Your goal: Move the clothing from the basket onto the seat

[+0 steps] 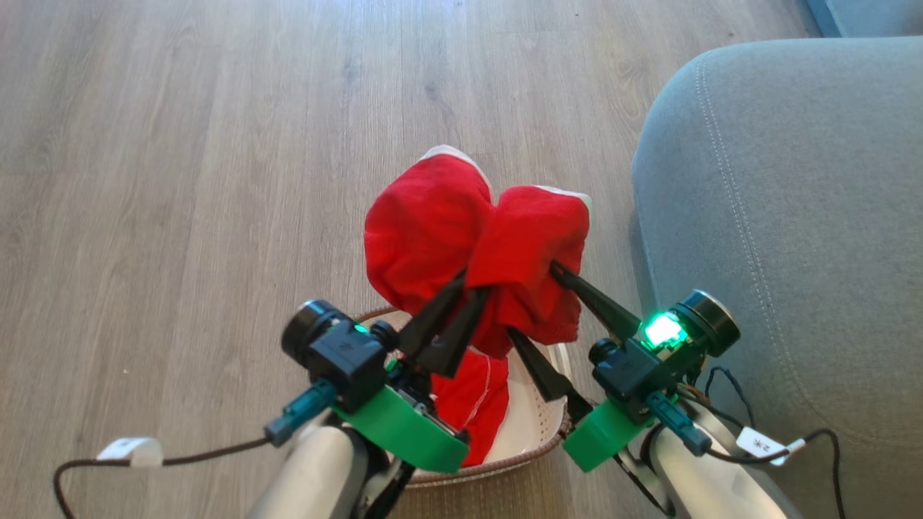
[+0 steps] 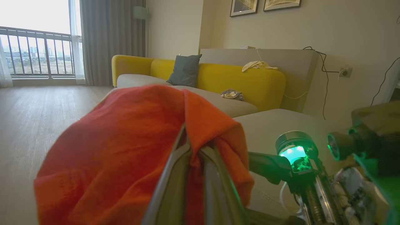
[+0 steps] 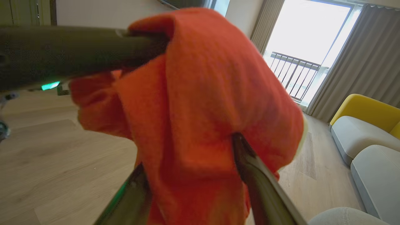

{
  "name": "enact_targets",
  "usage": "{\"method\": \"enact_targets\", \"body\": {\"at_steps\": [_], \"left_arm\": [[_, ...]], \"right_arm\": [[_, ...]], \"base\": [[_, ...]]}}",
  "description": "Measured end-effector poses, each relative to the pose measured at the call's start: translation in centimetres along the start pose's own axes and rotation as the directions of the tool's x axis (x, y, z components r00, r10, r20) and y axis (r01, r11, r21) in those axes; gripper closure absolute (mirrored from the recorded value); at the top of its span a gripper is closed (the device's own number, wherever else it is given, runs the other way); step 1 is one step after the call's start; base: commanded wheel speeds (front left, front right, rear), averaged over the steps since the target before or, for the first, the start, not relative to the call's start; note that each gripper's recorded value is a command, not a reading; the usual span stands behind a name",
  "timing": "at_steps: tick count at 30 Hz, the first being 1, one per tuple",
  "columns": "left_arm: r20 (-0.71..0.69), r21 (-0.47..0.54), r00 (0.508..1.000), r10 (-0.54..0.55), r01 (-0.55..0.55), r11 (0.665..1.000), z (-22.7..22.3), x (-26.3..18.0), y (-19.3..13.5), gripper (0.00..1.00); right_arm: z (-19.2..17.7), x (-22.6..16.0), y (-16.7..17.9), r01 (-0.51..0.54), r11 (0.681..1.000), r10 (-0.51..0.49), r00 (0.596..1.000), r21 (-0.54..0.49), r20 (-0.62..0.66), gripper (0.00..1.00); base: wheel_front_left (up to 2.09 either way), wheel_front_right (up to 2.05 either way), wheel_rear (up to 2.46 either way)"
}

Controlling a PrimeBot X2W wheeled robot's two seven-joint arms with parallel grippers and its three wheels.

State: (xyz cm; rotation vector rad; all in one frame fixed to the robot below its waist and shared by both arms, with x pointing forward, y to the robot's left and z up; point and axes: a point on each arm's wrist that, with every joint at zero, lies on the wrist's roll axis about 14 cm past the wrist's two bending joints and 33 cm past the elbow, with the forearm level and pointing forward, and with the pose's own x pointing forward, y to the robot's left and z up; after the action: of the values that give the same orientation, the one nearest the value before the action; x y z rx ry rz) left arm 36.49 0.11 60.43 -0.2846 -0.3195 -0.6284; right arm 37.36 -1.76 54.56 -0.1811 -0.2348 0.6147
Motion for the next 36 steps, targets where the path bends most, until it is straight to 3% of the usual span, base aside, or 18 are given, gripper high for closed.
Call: {"method": "enact_targets", "body": {"at_steps": [6, 7, 8, 9, 17, 20, 21, 23, 24, 36], "left_arm": [[-0.030, -0.015, 0.999, -0.032, 0.031, 0.999, -0.9, -0.2, -1.2, 1.00], [-0.033, -0.016, 0.999, -0.036, 0.036, 0.999, -1.0, -0.3, -1.3, 0.99], [-0.035, -0.017, 0.999, -0.038, 0.037, 0.999, -1.1, -0.3, -1.4, 0.98], [-0.036, -0.019, 0.999, -0.036, 0.036, 0.999, -1.1, -0.3, -1.4, 0.98], [-0.046, -0.019, 0.999, -0.030, 0.029, 0.999, -1.4, -0.4, -1.2, 0.95], [-0.050, -0.021, 0.998, -0.029, 0.028, 0.999, -1.6, -0.4, -1.1, 0.88], [-0.051, -0.021, 0.998, -0.029, 0.028, 0.999, -1.6, -0.5, -1.1, 0.80], [-0.055, -0.022, 0.998, -0.029, 0.028, 0.999, -1.7, -0.5, -1.1, 0.38], [-0.056, -0.022, 0.998, -0.028, 0.027, 0.999, -1.8, -0.5, -1.1, 0.00], [-0.066, 0.031, 0.998, 0.005, -0.003, 1.000, -1.9, -0.7, 0.0, 0.00]], "right_arm": [[0.2, 0.3, -0.6, 0.023, 1.000, -0.023, 1.000, 0.008, 0.007, 0.00], [0.2, 0.4, -0.7, 0.029, 0.999, -0.029, 1.000, 0.015, 0.007, 0.30], [0.1, 0.4, -0.7, 0.033, 0.999, -0.033, 0.999, 0.032, 0.005, 0.80], [0.0, 0.4, -0.7, 0.036, 0.998, -0.036, 0.999, 0.047, 0.003, 1.00], [1.2, 0.7, -1.6, 0.071, 0.991, -0.077, 0.996, 0.111, 0.047, 1.00], [2.0, 0.7, -2.1, 0.087, 0.985, -0.099, 0.992, 0.149, 0.076, 1.00], [2.2, 0.7, -2.2, 0.090, 0.982, -0.105, 0.991, 0.166, 0.084, 1.00], [2.4, 0.6, -2.4, 0.097, 0.977, -0.115, 0.989, 0.189, 0.090, 1.00], [2.5, 0.6, -2.5, 0.098, 0.977, -0.118, 0.989, 0.192, 0.092, 1.00], [2.2, -1.3, -6.2, 0.230, 0.945, -0.255, 0.964, 0.234, 0.080, 1.00]], "base": [[0.00, 0.00, 0.00], [0.00, 0.00, 0.00], [0.00, 0.00, 0.00], [0.00, 0.00, 0.00], [0.00, 0.00, 0.00], [0.00, 0.00, 0.00], [0.00, 0.00, 0.00], [0.00, 0.00, 0.00], [0.00, 0.00, 0.00], [0.00, 0.00, 0.00]]}}
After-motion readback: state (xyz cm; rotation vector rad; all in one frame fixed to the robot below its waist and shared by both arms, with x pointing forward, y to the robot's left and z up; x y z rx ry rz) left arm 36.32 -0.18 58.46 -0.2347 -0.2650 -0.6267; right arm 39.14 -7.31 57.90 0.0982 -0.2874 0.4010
